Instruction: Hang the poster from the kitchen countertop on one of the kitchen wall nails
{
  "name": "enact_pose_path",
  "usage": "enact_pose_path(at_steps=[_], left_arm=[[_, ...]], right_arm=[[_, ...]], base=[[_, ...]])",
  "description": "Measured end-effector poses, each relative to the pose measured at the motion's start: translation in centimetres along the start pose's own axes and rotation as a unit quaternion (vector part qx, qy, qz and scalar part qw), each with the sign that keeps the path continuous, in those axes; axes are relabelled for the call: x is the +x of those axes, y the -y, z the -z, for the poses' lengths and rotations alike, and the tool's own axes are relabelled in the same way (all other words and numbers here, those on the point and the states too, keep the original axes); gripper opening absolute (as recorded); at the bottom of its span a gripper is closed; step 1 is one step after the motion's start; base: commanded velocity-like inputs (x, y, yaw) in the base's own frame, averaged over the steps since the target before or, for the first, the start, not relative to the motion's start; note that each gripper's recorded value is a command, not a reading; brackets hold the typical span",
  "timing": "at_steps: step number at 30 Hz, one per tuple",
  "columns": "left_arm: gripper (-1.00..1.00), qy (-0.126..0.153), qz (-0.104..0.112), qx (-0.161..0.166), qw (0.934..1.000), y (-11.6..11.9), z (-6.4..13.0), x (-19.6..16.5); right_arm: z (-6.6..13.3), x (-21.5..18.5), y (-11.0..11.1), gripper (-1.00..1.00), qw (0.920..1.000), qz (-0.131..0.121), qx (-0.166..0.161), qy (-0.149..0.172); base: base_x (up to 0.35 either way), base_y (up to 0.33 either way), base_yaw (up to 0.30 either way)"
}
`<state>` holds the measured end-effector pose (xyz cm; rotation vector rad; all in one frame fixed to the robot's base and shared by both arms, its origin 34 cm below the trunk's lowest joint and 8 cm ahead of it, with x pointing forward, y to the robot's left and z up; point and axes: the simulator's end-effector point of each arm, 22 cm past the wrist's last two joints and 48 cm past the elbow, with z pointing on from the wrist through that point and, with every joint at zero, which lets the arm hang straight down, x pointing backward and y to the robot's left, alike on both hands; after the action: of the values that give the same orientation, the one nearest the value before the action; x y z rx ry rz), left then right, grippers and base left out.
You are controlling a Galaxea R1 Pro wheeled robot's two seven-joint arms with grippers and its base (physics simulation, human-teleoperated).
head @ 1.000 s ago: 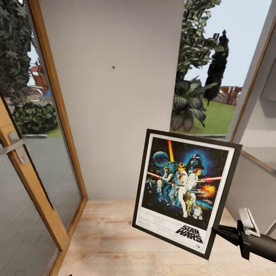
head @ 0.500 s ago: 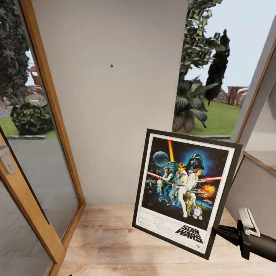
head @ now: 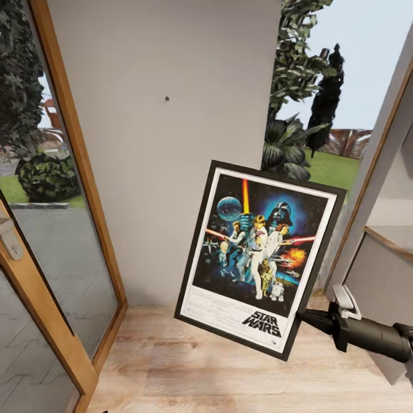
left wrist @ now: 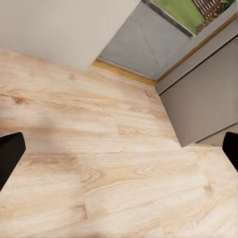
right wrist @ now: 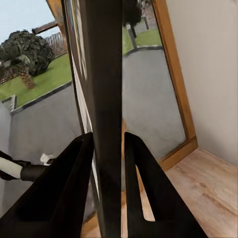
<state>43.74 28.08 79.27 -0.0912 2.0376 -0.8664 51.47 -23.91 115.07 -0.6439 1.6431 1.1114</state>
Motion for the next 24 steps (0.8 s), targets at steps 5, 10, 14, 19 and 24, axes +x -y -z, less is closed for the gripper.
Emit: enact_pose_path(at_steps=[5, 10, 14, 19, 24], left_arm=[[1.00, 0.000, 0.000, 0.000, 1.0000, 0.0, 0.0, 0.0], [1.00, 0.000, 0.000, -0.017, 0.9999, -0.7, 0.0, 0.0], [1.00, 0.000, 0.000, -0.022, 0.9998, -1.0, 0.0, 0.0], [1.00, 0.000, 0.000, -0.023, 0.9997, -1.0, 0.0, 0.0], [1.00, 0.000, 0.000, -0.024, 0.9997, -1.1, 0.0, 0.0]], right_arm=[[-2.5, -4.5, -0.5, -1.00, 0.9989, 0.032, -0.033, 0.009], [-8.6, -10.8, -3.5, -1.00, 0.9929, 0.049, -0.104, -0.031], [-10.6, -14.6, -4.0, -1.00, 0.9925, 0.060, -0.097, -0.045], [-13.1, -18.9, -6.2, -1.00, 0.9861, 0.104, -0.106, -0.073], [-14.9, -24.7, -6.6, -1.00, 0.9815, 0.159, -0.079, -0.071]], base=[[0.000, 0.000, 0.000], [0.000, 0.000, 0.000], [0.000, 0.000, 0.000], [0.000, 0.000, 0.000], [0.000, 0.000, 0.000]])
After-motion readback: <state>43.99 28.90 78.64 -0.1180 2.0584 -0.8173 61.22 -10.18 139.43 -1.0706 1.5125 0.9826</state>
